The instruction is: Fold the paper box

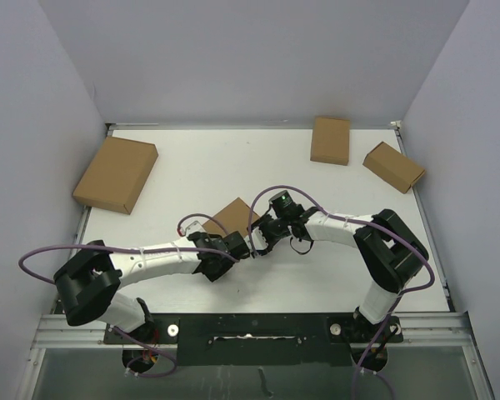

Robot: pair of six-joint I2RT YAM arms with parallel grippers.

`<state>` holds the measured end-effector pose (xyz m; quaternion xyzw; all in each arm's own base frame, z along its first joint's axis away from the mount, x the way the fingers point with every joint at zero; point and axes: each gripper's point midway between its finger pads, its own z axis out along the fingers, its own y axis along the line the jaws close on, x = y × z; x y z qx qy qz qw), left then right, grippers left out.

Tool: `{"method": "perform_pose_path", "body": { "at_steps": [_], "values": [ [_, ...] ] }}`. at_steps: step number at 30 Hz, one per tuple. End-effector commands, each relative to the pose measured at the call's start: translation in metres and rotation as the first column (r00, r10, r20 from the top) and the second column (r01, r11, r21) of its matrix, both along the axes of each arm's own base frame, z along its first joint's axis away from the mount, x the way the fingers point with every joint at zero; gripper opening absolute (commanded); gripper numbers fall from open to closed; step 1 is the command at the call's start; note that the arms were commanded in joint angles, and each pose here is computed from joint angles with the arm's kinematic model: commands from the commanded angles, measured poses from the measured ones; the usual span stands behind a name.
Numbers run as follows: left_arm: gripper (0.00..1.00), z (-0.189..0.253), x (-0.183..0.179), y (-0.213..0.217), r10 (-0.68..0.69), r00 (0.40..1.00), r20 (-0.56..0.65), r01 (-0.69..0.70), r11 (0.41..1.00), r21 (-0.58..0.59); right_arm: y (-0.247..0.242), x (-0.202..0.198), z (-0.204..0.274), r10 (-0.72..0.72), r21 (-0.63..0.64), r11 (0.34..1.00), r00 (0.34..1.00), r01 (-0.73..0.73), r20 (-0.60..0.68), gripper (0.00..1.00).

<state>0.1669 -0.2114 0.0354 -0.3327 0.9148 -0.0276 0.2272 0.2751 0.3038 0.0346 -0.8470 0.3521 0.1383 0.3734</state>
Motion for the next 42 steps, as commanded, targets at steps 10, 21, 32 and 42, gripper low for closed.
{"method": "perform_pose_path", "body": {
  "at_steps": [10, 21, 32, 42],
  "values": [
    [0.2, 0.009, 0.014, 0.003, 0.106, 0.988, 0.114, -0.105, 0.994, -0.009, -0.005, -0.024, -0.022, 0.015, -0.065, 0.998, 0.994, -0.022, -0.107, 0.4],
    [0.25, 0.007, 0.006, 0.006, 0.127, 0.984, 0.125, -0.128, 0.992, -0.004, -0.005, -0.024, -0.022, 0.015, -0.066, 0.998, 0.994, -0.022, -0.107, 0.4],
    [0.25, 0.008, 0.006, 0.017, 0.162, 0.975, 0.151, -0.167, 0.986, 0.016, -0.005, -0.025, -0.023, 0.016, -0.068, 0.997, 0.994, -0.024, -0.108, 0.4],
    [0.25, 0.016, 0.004, 0.02, 0.181, 0.967, 0.181, -0.184, 0.983, 0.001, -0.005, -0.025, -0.023, 0.019, -0.069, 0.997, 0.994, -0.027, -0.108, 0.4]
  ]
}}
